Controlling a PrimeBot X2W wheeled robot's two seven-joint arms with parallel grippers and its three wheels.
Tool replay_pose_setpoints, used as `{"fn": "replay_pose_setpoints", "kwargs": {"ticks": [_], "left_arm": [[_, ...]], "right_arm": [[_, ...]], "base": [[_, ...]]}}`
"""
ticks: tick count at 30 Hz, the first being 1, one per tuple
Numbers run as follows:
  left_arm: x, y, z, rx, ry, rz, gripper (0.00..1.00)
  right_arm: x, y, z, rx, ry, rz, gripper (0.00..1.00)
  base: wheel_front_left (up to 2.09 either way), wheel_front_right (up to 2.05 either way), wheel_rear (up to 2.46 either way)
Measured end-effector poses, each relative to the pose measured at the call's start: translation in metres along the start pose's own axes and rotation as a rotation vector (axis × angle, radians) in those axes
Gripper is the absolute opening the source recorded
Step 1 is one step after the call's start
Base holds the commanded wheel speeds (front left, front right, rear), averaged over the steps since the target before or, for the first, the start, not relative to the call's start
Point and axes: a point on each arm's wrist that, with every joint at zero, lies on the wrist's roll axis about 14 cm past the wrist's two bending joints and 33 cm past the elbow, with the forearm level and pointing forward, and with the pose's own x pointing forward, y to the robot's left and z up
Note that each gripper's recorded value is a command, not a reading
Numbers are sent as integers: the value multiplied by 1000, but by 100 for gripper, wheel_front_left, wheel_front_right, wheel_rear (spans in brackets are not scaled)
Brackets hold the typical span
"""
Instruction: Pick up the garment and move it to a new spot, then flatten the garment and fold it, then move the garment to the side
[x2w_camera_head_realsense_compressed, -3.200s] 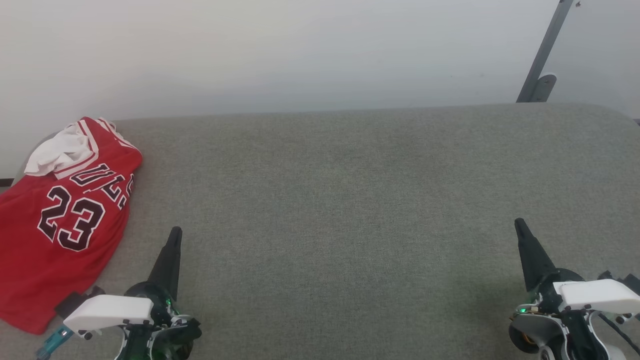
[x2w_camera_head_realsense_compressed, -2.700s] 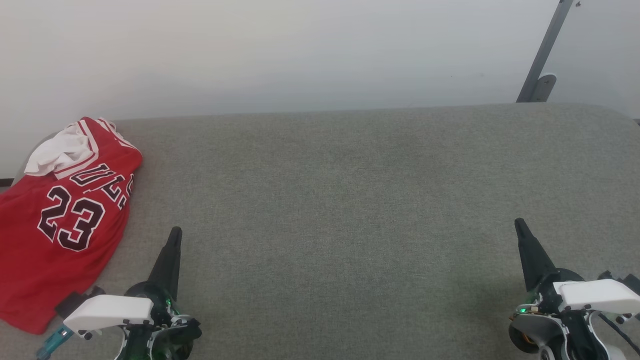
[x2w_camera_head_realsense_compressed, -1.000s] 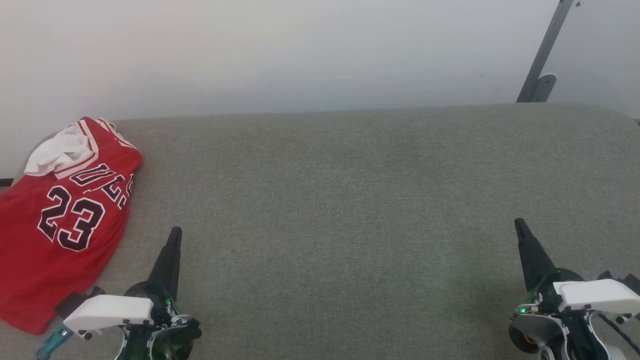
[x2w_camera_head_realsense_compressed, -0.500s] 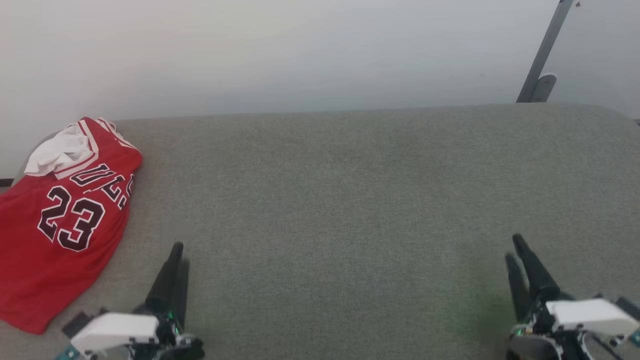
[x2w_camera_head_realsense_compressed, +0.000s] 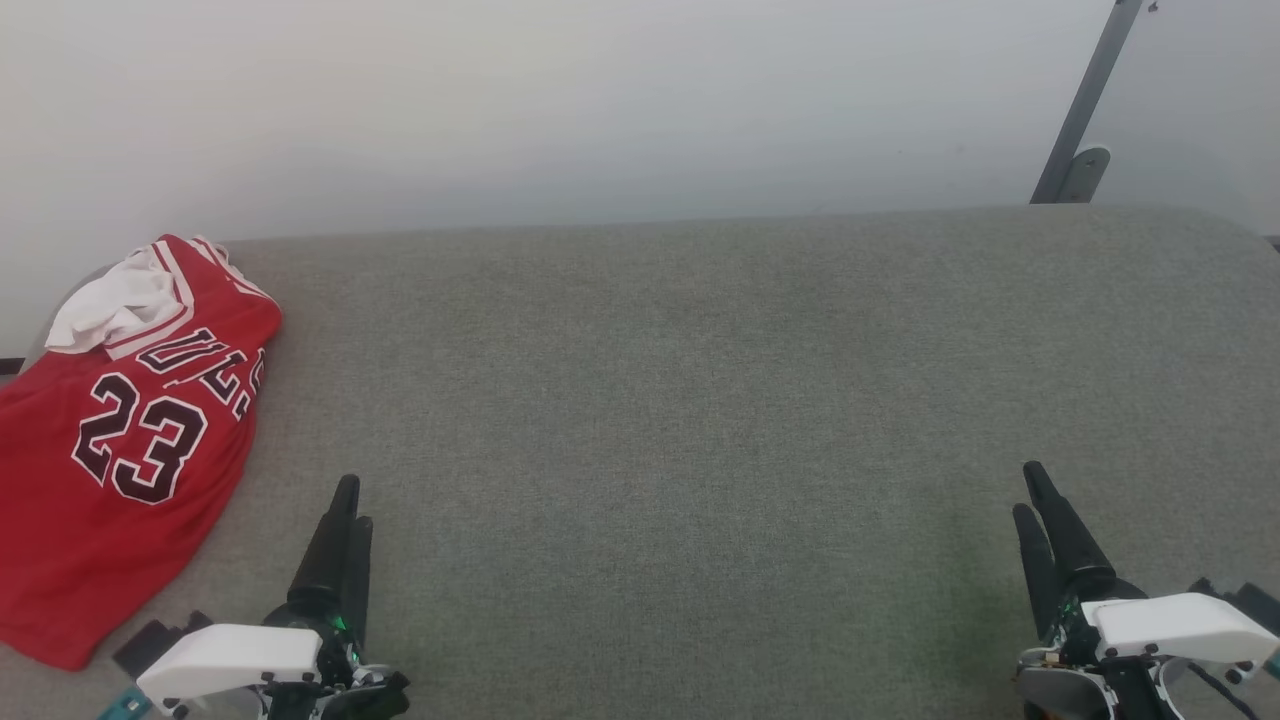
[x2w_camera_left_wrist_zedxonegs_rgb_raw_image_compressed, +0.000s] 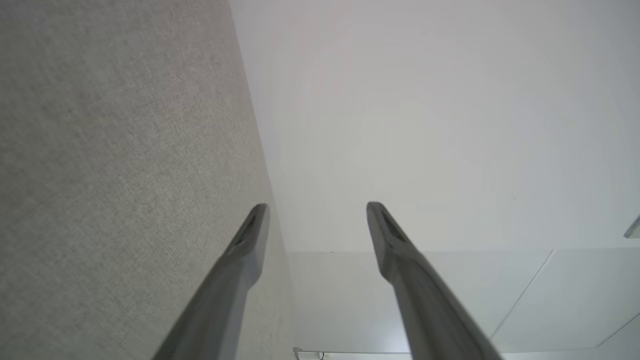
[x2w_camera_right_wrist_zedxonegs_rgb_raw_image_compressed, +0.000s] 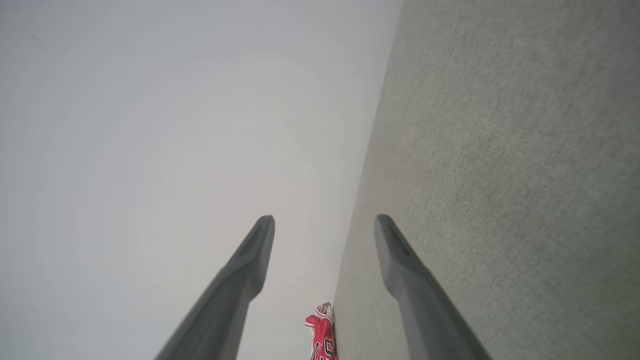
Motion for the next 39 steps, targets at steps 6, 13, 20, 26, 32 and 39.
{"fn": "replay_pose_setpoints", "kwargs": {"ticks": [6, 13, 20, 26, 32, 39], "left_arm": [[1, 0, 3, 131, -8, 16, 100], [1, 1, 10, 344, -17, 45, 100], [1, 0, 14, 518, -24, 53, 100], [1, -4, 18, 628, -43, 37, 100], [-2, -5, 23, 701, -60, 21, 100], [-2, -10, 26, 781, -82, -7, 100]], "right_arm": [[1, -1, 4, -134, -4, -7, 100], [4, -4, 11, -346, 4, -21, 100], [6, -5, 13, -521, 19, -27, 100], [8, 0, 18, -626, 8, -14, 100], [8, 2, 23, -708, -3, -8, 100], [9, 5, 28, -795, -13, 2, 100]], "base": [[0, 0, 0], [0, 0, 0], [0, 0, 0], [0, 0, 0], [0, 0, 0], [0, 0, 0]]}}
